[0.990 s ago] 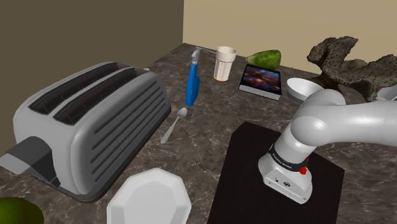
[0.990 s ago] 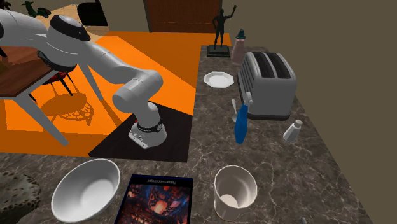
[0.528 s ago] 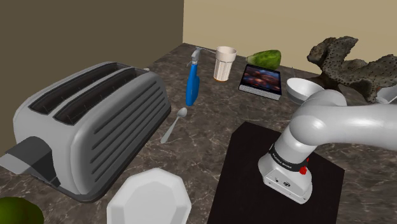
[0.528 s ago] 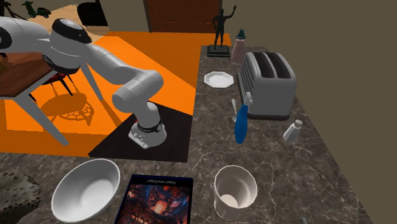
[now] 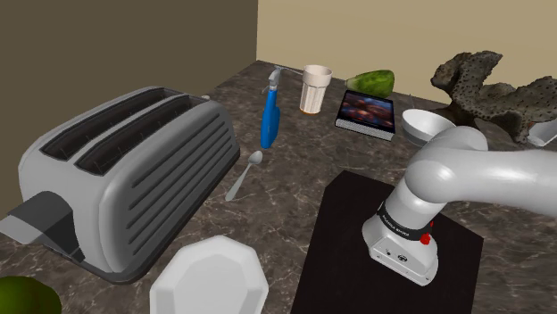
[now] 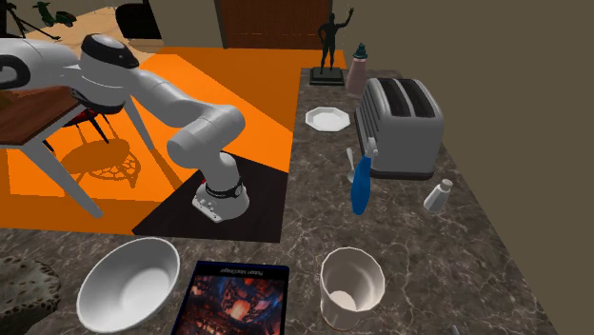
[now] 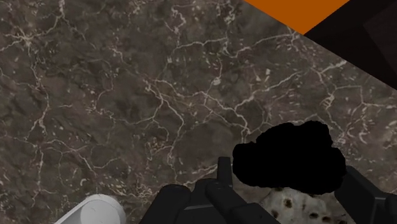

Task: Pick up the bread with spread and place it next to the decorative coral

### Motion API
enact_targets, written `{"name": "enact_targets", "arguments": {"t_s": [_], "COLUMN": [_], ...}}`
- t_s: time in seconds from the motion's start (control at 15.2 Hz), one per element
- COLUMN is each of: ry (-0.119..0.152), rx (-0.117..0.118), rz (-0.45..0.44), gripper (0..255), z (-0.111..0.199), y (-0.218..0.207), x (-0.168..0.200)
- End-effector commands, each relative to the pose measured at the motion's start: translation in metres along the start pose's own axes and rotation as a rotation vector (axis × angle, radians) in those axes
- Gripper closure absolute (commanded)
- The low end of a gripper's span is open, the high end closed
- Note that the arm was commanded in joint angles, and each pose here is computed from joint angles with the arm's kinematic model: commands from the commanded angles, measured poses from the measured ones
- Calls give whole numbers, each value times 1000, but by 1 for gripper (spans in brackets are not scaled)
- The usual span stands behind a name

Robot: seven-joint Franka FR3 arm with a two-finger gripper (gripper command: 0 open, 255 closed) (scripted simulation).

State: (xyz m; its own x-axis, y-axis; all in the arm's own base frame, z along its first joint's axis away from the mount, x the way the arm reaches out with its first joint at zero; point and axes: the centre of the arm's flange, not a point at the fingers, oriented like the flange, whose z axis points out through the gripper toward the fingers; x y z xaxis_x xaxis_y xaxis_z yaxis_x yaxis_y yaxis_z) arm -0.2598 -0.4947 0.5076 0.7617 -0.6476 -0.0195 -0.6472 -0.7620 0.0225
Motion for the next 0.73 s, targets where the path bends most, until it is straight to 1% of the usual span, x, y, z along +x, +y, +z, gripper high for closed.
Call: {"name": "enact_targets", "arguments": {"t_s": [0.0,0.66], "ry": [0,0], "rx": [0,0], "rz": [0,0], "gripper": [255,255], "z": [10,63], "y": [0,-1], "x": [0,1]}}
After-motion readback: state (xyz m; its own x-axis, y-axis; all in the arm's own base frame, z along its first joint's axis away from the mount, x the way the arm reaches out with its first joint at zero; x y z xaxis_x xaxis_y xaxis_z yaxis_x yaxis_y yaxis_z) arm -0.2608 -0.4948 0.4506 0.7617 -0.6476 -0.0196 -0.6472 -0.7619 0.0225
